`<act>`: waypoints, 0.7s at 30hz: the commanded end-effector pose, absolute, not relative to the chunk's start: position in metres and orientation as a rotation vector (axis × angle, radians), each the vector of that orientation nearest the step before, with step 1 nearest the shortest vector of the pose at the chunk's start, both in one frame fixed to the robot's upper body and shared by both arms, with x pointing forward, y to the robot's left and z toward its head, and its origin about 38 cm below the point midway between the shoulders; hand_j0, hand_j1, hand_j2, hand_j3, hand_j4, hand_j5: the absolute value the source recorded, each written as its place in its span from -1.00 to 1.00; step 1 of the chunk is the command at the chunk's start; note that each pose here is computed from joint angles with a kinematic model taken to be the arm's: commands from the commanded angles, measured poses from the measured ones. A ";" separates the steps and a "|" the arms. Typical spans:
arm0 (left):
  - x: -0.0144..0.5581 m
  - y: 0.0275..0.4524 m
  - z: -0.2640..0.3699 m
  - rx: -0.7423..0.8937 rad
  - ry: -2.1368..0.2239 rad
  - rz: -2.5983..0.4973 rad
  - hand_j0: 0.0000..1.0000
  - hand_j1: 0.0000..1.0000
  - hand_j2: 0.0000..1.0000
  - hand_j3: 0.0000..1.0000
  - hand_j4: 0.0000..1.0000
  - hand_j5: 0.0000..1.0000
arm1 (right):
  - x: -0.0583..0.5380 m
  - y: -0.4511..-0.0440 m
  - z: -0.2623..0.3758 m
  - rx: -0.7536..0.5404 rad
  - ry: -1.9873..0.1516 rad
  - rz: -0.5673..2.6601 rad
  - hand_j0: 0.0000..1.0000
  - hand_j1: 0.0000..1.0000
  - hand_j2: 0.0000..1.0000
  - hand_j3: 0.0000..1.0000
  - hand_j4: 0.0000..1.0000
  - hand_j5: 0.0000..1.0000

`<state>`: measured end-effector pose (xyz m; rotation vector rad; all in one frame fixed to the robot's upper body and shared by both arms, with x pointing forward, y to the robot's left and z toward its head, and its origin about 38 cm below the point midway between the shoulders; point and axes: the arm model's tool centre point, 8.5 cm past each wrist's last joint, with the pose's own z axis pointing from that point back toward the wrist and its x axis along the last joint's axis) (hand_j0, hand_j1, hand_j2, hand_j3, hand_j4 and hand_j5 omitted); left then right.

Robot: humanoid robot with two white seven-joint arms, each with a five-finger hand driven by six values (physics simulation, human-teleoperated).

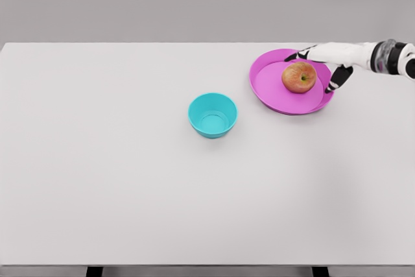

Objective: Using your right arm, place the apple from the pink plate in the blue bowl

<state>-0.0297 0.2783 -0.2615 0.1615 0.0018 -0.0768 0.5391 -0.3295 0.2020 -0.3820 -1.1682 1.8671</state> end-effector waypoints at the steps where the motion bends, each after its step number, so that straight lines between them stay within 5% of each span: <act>1: -0.030 0.278 -0.262 0.162 0.002 -0.077 1.00 1.00 1.00 1.00 1.00 1.00 | 0.540 -0.324 0.196 -0.364 -1.162 1.865 1.00 1.00 1.00 1.00 1.00 1.00; 20: -0.030 0.278 -0.262 0.162 0.002 -0.077 1.00 1.00 1.00 1.00 1.00 1.00 | 0.547 -0.328 0.176 -0.340 -1.059 1.845 0.99 0.99 0.99 0.99 0.99 0.99; 21: -0.030 0.278 -0.262 0.162 0.002 -0.077 1.00 1.00 1.00 1.00 1.00 1.00 | 0.548 -0.329 0.176 -0.345 -1.053 1.849 0.55 0.55 0.55 0.55 0.55 0.55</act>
